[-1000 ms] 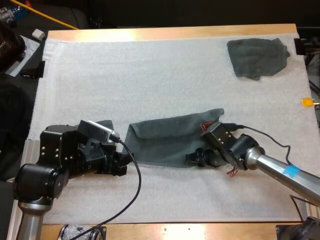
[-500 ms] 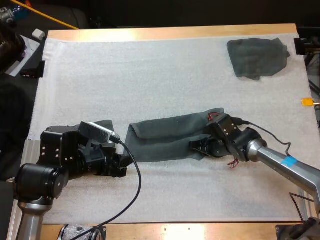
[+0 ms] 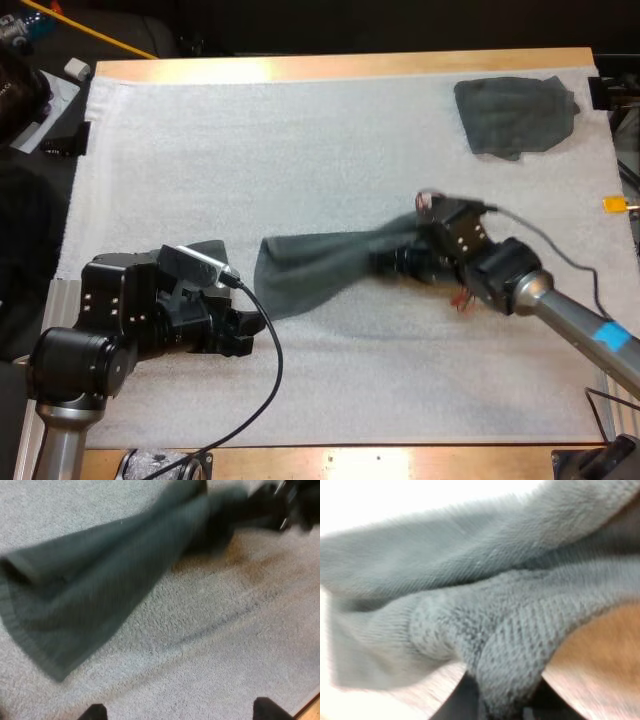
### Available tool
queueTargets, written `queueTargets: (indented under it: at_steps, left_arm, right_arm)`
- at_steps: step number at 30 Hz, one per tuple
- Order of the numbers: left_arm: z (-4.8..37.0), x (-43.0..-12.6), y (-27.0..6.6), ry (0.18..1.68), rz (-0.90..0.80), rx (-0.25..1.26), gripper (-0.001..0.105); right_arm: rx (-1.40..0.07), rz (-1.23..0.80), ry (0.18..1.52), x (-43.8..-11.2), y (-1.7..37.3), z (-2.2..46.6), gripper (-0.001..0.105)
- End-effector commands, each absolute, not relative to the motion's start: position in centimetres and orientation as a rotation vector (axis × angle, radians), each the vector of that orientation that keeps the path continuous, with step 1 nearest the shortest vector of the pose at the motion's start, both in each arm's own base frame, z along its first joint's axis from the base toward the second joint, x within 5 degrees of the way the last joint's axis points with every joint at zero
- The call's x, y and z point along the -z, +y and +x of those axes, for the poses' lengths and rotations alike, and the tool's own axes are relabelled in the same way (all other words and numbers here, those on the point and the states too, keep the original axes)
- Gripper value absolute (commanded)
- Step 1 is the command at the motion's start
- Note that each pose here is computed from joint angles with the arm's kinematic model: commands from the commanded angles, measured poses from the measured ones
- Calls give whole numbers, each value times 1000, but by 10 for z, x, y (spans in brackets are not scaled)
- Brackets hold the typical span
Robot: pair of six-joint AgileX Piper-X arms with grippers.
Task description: Pick towel from pile, fold and stack
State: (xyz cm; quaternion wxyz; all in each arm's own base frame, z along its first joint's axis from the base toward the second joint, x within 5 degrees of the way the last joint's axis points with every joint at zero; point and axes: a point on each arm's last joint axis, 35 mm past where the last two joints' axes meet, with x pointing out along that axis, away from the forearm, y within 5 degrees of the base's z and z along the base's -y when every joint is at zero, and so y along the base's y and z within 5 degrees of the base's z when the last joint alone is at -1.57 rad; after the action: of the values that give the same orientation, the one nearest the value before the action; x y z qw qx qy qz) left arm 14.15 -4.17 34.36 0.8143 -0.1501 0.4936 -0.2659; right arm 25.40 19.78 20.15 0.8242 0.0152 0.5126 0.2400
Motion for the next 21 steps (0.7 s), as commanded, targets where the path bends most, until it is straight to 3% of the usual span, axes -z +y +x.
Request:
queueTargets:
  at_steps: [1,6,12,13,15,18,21]
  left_arm:
    - [141,-345,-42,1053,-324,579,57]
    - [141,-345,-42,1055,-324,583,58]
    - [141,-345,-43,1052,-324,583,57]
    - [140,-346,-42,1052,-324,583,58]
    - [140,-345,-42,1053,-323,583,58]
    - [140,-345,-42,1055,-322,584,58]
    - [140,-346,-42,1051,-322,585,58]
  right_arm:
    - [-547,24,902,-261,204,264,1]
    - [-517,-71,742,-313,204,272,1]
    - [-517,-140,662,-344,205,274,0]
    - [-523,-167,618,-365,206,277,0]
    - [-532,-188,609,-378,207,278,0]
    - [-545,-239,689,-375,206,274,0]
    - [-564,-326,903,-349,199,264,0]
